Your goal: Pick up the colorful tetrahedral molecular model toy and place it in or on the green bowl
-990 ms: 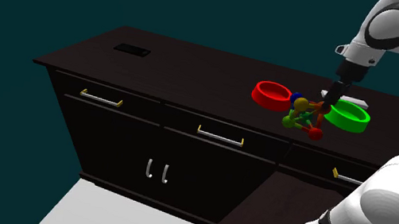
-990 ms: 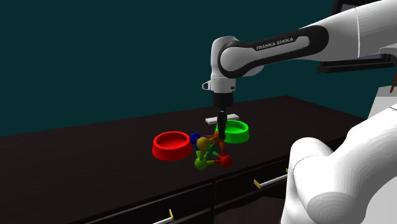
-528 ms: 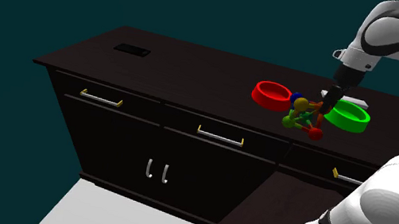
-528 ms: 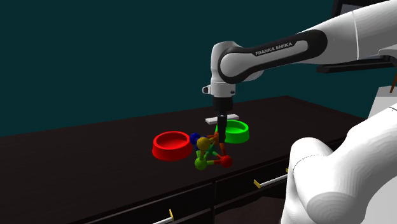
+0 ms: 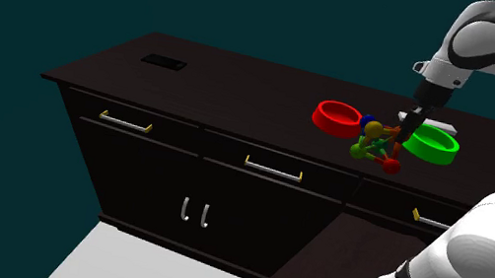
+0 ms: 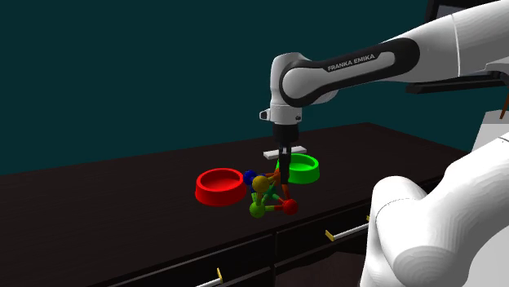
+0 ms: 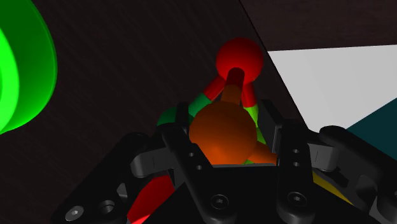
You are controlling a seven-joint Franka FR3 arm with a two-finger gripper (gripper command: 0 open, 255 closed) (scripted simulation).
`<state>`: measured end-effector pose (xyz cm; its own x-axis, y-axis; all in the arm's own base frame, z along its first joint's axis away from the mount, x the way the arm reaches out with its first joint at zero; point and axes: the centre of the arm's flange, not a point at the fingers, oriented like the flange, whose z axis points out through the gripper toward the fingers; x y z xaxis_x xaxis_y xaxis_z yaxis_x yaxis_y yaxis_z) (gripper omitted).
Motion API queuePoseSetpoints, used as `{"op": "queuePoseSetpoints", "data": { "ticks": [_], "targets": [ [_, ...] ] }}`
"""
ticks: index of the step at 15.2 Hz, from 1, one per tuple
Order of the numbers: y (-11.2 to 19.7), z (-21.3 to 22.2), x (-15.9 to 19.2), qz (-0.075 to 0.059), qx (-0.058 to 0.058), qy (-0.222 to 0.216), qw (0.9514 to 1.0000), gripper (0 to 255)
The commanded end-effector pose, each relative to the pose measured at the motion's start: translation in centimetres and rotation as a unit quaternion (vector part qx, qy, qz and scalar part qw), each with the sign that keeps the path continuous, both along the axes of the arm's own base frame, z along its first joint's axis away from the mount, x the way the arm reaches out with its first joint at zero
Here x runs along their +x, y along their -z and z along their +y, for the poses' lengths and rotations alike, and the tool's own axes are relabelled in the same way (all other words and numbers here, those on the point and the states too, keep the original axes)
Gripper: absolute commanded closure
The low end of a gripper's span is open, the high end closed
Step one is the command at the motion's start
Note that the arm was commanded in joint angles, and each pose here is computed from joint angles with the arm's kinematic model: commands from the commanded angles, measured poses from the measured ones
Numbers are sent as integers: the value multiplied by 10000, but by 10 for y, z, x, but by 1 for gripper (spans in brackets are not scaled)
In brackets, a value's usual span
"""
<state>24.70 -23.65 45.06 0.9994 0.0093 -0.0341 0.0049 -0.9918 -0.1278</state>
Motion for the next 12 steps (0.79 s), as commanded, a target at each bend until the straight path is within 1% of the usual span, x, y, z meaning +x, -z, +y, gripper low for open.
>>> {"op": "queuePoseSetpoints", "data": {
  "ticks": [1, 4, 12],
  "targets": [
    [0, 0, 0, 3, 4, -1, 10000, 255],
    [0, 0, 0, 2, 3, -1, 10000, 255],
    [-42, 0, 0, 2, 3, -1, 10000, 255]
  ]
}}
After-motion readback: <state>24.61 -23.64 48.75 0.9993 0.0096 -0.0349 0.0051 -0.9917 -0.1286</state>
